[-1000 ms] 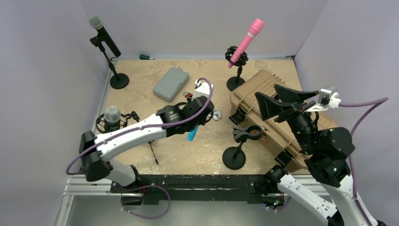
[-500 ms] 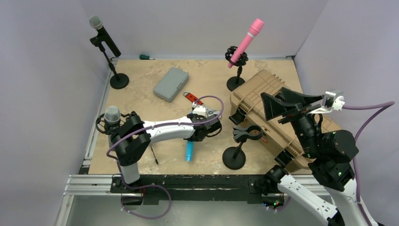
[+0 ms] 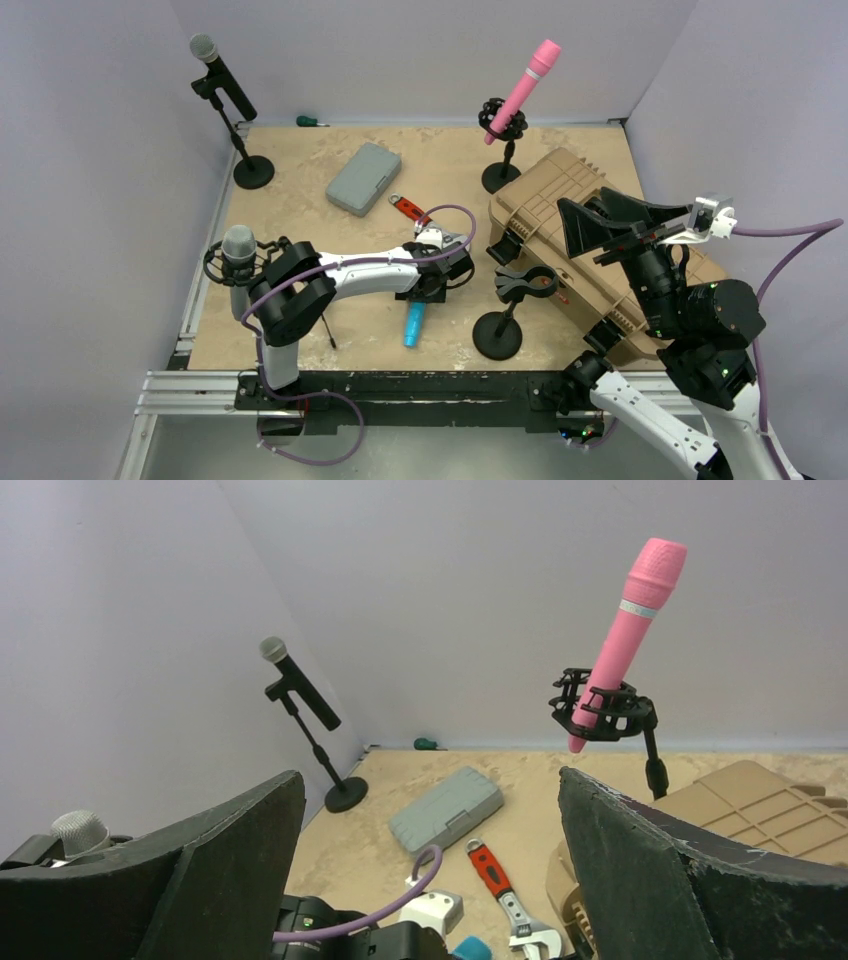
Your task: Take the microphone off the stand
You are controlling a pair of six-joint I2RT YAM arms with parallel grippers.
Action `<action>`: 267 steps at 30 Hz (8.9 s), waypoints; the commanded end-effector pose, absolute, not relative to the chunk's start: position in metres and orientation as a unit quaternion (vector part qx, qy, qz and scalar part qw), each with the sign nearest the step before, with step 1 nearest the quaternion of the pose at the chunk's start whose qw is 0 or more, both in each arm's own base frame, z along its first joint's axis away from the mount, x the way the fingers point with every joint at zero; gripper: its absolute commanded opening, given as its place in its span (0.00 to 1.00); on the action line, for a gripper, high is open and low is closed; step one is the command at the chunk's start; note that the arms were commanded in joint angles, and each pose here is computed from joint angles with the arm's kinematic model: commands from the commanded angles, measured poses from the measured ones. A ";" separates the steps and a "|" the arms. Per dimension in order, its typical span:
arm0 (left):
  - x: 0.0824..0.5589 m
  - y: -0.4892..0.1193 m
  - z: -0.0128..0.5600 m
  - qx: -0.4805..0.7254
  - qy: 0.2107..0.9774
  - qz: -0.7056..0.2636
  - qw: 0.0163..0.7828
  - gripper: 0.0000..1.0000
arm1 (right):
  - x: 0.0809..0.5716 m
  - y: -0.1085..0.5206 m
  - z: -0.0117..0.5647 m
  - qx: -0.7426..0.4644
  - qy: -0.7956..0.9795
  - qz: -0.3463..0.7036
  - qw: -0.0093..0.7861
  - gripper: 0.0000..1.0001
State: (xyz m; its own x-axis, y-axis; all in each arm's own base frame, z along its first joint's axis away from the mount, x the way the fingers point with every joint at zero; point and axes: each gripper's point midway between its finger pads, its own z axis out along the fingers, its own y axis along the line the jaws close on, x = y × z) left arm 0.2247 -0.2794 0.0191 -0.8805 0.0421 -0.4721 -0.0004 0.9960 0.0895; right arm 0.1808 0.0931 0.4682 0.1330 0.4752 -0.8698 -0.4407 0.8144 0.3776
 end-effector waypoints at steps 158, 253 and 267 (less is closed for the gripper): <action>0.145 0.008 0.463 0.054 0.697 -0.073 0.711 1.00 | 0.185 0.511 0.261 -0.291 0.641 0.493 0.511 0.96; 0.199 -0.036 0.366 0.057 0.816 0.081 0.570 0.50 | 0.271 0.523 0.178 -0.335 0.676 0.381 0.535 0.72; 0.213 -0.040 0.396 0.085 0.796 0.111 0.589 0.14 | 0.271 0.522 0.179 -0.335 0.677 0.381 0.533 0.71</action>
State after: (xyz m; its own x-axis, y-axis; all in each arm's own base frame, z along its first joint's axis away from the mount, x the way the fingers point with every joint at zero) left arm 0.2042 -0.0356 0.3647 -0.3646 0.2920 -0.8842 0.0180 0.9516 0.3068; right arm 0.2657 0.5273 0.1438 -0.2466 -0.1056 -0.9633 -0.8620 0.4782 0.1682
